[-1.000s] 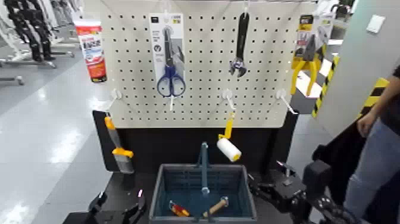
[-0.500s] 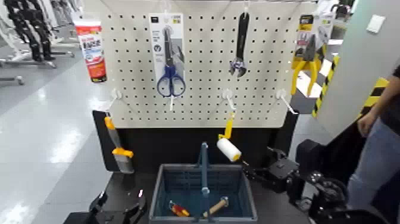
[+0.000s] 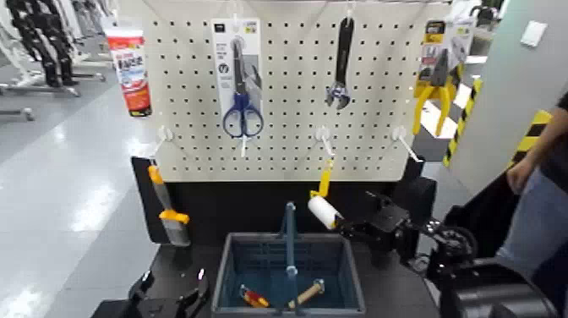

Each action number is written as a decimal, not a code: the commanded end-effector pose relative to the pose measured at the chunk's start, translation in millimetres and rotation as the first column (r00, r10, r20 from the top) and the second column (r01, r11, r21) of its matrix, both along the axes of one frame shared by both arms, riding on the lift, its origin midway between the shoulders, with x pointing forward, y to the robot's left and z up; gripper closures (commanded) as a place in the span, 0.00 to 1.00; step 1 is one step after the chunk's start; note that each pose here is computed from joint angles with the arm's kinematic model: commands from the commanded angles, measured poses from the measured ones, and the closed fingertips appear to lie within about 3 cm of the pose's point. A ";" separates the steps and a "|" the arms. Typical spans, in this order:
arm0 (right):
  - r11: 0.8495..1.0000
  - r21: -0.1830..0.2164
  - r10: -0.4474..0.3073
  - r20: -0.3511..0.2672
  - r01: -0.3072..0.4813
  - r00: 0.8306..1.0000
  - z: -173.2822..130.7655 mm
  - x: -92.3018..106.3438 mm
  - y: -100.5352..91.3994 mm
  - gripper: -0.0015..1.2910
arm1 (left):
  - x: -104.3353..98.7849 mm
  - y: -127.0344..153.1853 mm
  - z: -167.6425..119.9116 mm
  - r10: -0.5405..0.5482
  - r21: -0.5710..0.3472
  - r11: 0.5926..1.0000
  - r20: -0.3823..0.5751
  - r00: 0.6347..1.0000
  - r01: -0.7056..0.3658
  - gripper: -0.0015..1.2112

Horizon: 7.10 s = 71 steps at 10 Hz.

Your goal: Put the yellow roller into the crate.

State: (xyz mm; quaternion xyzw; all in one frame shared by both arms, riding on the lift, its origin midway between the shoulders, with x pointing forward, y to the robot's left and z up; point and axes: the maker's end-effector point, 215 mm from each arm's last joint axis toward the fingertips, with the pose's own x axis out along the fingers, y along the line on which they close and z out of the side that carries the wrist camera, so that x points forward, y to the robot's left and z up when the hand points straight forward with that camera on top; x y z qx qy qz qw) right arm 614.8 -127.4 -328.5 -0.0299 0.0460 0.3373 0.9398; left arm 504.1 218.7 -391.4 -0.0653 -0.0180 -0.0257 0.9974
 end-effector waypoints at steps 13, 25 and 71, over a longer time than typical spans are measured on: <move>0.986 0.044 0.155 0.064 -0.158 0.986 35.4 40.3 52.7 0.74 | 1.2 -1.6 1.2 -0.003 -0.004 1.000 0.004 1.000 0.003 0.09; 0.980 0.089 0.171 0.066 -0.176 0.983 46.6 28.9 57.9 0.96 | 0.7 -0.7 0.5 -0.002 -0.004 1.000 0.002 1.000 0.002 0.09; 0.967 0.230 0.157 -0.210 -0.108 0.965 -36.2 -49.0 53.1 0.05 | 3.1 -4.8 -1.2 -0.009 -0.009 1.000 -0.002 1.000 0.009 0.09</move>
